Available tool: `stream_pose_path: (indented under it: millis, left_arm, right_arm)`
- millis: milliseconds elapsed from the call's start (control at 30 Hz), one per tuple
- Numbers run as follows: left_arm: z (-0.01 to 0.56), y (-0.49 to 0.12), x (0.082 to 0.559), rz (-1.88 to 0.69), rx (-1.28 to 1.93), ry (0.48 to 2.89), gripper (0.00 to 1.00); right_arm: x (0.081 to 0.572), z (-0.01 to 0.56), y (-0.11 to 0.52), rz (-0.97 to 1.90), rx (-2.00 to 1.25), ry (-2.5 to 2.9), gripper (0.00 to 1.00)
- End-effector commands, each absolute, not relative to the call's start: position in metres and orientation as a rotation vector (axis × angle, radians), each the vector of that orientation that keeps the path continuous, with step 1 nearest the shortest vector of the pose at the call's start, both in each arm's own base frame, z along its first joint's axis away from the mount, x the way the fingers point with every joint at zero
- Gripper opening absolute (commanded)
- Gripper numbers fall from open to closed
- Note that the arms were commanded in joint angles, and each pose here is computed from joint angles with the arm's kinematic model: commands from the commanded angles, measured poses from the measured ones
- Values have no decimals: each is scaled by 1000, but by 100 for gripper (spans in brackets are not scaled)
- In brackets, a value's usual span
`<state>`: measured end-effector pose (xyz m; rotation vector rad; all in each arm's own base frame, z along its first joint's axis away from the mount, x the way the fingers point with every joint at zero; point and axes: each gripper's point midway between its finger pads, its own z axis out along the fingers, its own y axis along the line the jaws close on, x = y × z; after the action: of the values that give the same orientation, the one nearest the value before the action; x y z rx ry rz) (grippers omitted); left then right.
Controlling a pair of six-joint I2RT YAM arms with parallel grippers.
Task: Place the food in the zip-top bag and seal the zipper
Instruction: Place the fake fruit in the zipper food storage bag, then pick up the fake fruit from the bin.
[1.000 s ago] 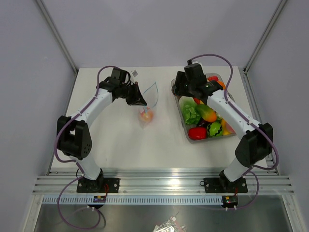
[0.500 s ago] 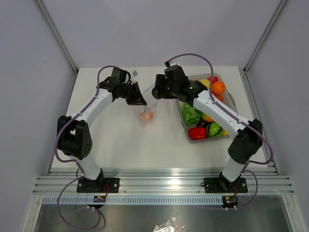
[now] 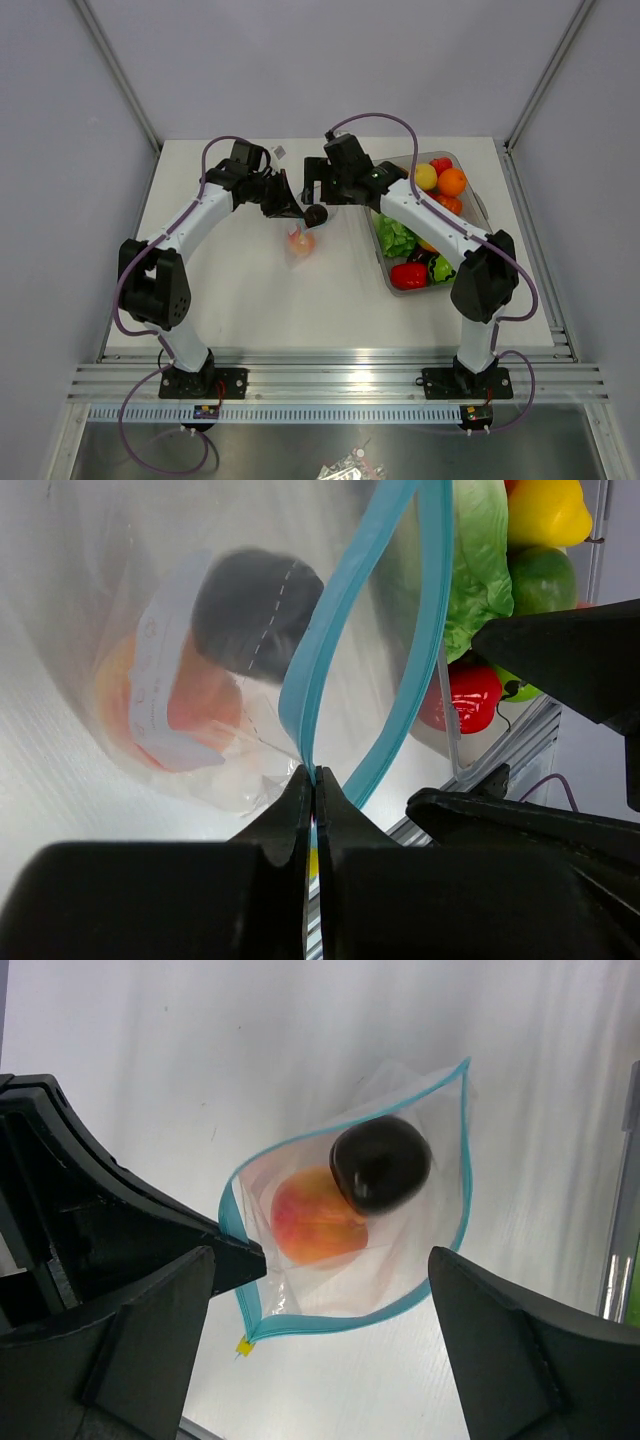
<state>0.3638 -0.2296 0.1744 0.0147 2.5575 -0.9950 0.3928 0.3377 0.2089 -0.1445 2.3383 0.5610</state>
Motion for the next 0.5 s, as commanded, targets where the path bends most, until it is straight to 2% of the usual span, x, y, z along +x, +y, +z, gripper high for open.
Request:
stream_pose_path:
  millis: [0,200,333,467]
  left_arm:
    - [190,-231,365,-995,46,2504,0]
    - [193,-231,364,-1000,48,2498,0]
    - [195,-233,364,-1019,52,2491,0]
    - [200,-236,364,-1038,60,2476,0]
  right_arm:
    - [398,244,339,567,-149,2257,96]
    - [405,255,286,391,-33,2228,88]
    - [399,273,213,361,141,2184,83]
    - [378,252,139,237,283,2217,83]
